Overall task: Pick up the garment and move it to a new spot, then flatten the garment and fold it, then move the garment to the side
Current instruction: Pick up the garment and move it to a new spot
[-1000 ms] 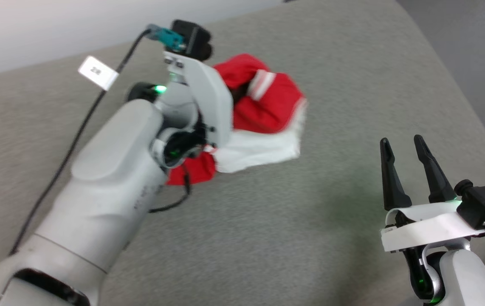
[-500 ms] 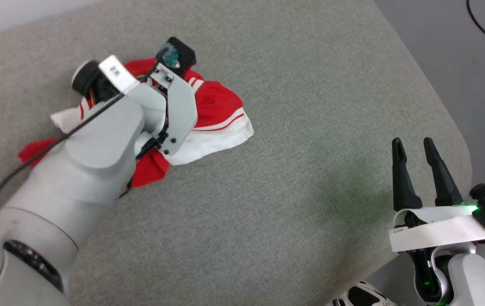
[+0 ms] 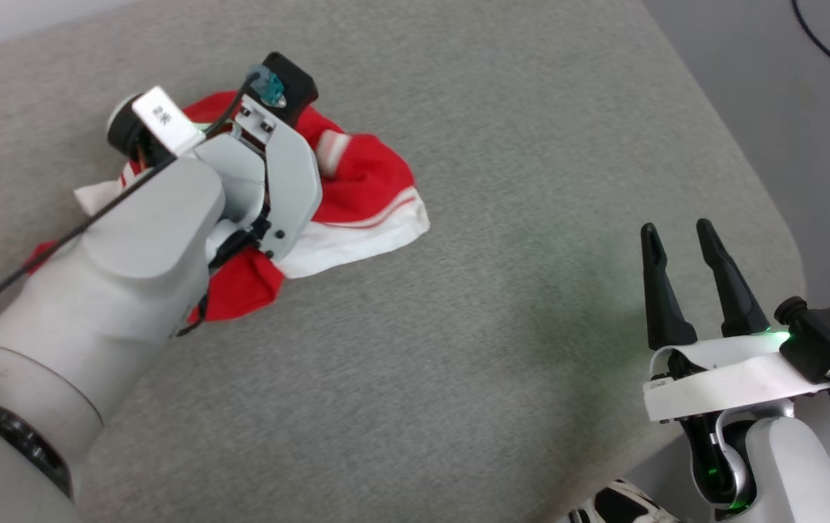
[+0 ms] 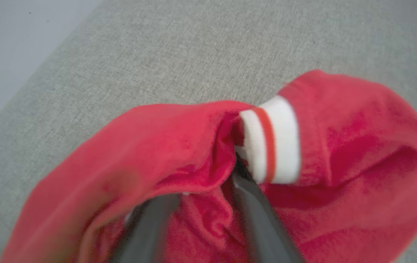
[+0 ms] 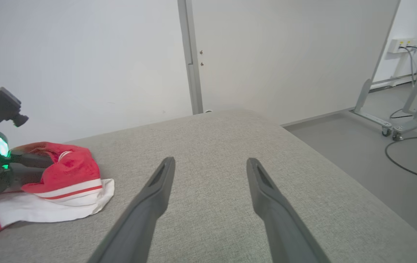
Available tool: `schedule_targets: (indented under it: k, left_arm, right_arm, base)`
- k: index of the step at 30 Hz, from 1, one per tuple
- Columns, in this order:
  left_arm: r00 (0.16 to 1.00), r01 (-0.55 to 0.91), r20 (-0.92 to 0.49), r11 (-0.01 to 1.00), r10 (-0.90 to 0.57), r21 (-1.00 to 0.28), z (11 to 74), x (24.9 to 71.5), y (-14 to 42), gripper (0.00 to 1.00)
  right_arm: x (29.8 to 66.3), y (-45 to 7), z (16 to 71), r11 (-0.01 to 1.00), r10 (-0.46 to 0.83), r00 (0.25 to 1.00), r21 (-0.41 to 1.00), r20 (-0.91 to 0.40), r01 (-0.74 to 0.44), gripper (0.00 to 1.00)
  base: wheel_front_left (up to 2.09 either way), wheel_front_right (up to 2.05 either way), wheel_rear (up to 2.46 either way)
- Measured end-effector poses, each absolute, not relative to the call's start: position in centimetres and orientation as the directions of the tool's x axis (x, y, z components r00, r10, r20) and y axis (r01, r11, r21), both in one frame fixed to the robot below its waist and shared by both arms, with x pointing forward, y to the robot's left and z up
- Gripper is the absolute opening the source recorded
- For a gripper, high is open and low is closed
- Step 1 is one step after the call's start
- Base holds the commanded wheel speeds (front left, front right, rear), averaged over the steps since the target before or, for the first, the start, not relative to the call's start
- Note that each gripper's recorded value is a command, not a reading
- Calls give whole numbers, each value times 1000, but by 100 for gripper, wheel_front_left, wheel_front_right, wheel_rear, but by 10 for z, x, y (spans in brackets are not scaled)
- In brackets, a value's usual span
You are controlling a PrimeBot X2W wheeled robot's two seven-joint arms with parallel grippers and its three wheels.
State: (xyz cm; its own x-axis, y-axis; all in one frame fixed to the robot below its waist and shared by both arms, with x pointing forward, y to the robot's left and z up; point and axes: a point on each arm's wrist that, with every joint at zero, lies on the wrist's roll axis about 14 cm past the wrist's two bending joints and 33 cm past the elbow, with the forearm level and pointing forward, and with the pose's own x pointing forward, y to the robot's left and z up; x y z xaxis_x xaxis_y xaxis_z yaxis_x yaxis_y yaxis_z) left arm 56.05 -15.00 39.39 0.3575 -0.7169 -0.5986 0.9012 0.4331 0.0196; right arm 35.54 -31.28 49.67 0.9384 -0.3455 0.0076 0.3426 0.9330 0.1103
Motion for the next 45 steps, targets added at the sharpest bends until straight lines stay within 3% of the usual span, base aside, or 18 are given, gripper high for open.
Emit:
schedule_targets:
  k: [11,18,27,33,39,45]
  left_arm:
    - [451,859,-395,510,-801,-53,457,550,-125,100]
    - [574,767,-332,633,-748,-101,466,541,-61,100]
    - [791,493,-288,841,-539,-222,442,505,47,100]
    - [926,292,-168,925,-337,-244,472,489,124,100]
    - [974,140,-142,960,-178,-244,460,431,174,100]
    - [995,67,-63,988,-76,-137,476,390,203,100]
  right_arm:
    - [382,-278,495,974,-219,975,60,26,217,100]
    - [395,-250,495,993,-112,993,47,37,110,100]
    - [396,-223,484,999,2,1000,33,8,-3,100]
    - [404,-213,490,999,52,998,13,26,-52,100]
    - [409,-200,490,995,95,995,10,31,-95,100]
    - [409,-184,496,989,145,989,1,44,-145,100]
  base:
    - [0,0,0]
    - [0,0,0]
    - [0,0,0]
    - [0,0,0]
    - [0,0,0]
    - [0,0,0]
